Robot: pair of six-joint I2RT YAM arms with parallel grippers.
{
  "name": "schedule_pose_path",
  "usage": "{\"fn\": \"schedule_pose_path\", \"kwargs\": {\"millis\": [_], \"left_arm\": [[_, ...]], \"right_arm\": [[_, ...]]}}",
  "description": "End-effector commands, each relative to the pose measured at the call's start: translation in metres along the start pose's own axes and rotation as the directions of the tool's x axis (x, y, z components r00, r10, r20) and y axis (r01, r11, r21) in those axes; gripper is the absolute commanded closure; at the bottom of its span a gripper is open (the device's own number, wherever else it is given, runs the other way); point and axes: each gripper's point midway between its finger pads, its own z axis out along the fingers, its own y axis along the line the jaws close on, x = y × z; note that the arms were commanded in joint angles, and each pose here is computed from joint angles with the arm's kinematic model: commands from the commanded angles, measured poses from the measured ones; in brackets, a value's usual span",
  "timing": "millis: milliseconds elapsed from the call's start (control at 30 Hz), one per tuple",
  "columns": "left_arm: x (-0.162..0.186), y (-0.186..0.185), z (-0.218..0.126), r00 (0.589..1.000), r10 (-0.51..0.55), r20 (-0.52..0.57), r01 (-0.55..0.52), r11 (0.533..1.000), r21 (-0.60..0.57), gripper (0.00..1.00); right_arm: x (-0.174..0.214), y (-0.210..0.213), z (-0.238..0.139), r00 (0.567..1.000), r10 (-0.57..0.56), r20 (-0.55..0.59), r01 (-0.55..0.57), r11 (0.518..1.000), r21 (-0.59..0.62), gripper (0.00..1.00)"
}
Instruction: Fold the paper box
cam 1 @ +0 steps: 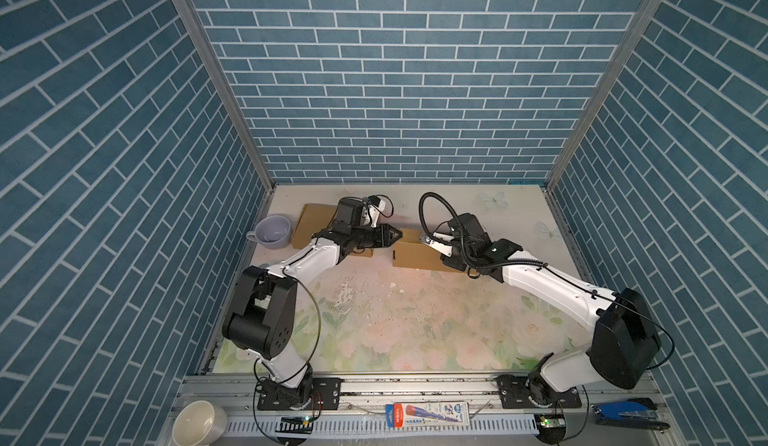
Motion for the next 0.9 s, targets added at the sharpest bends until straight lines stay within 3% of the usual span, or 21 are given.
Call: {"fn": "schedule_pose_path", "kwargs": {"millis": [0,133,200,267,367,533,633,867], "left_arm": [[0.042,0.038,0.009,0.989,-0.103,-0.109,0.093,0.991,-0.096,0.60],[0.042,0.037,0.008,0.990,-0.099,-0.104,0.090,0.991,-0.095,0.60],[0.042,0.037,0.008,0.990,-0.098,-0.099,0.089,0.992,-0.092,0.60],[0.042,0.037,0.008,0.991,-0.096,-0.095,0.087,0.992,-0.092,0.60],[0.039,0.036,0.007,0.992,-0.091,-0.082,0.084,0.992,-0.092,0.60],[0.039,0.036,0.008,0.993,-0.085,-0.077,0.078,0.993,-0.091,0.60],[0.039,0.037,0.008,0.993,-0.085,-0.076,0.078,0.993,-0.093,0.60],[0.045,0.041,0.008,0.993,-0.086,-0.082,0.078,0.992,-0.103,0.61]], "right_arm": [[-0.007,-0.007,-0.025,0.972,0.227,0.056,-0.223,0.972,-0.069,0.40],[0.001,-0.048,-0.051,0.814,0.566,0.127,-0.565,0.824,-0.051,0.39],[0.019,-0.056,-0.058,0.716,0.689,0.112,-0.690,0.723,-0.037,0.41],[0.046,-0.061,-0.062,0.574,0.815,0.081,-0.818,0.575,0.005,0.52],[0.078,-0.060,-0.067,0.394,0.919,0.017,-0.919,0.393,0.026,0.65],[0.094,-0.053,-0.067,0.197,0.974,-0.110,-0.979,0.190,-0.074,0.56],[0.092,-0.052,-0.062,0.127,0.979,-0.162,-0.984,0.104,-0.142,0.50],[0.109,-0.033,-0.038,0.063,0.965,-0.253,-0.989,0.026,-0.149,0.52]]}}
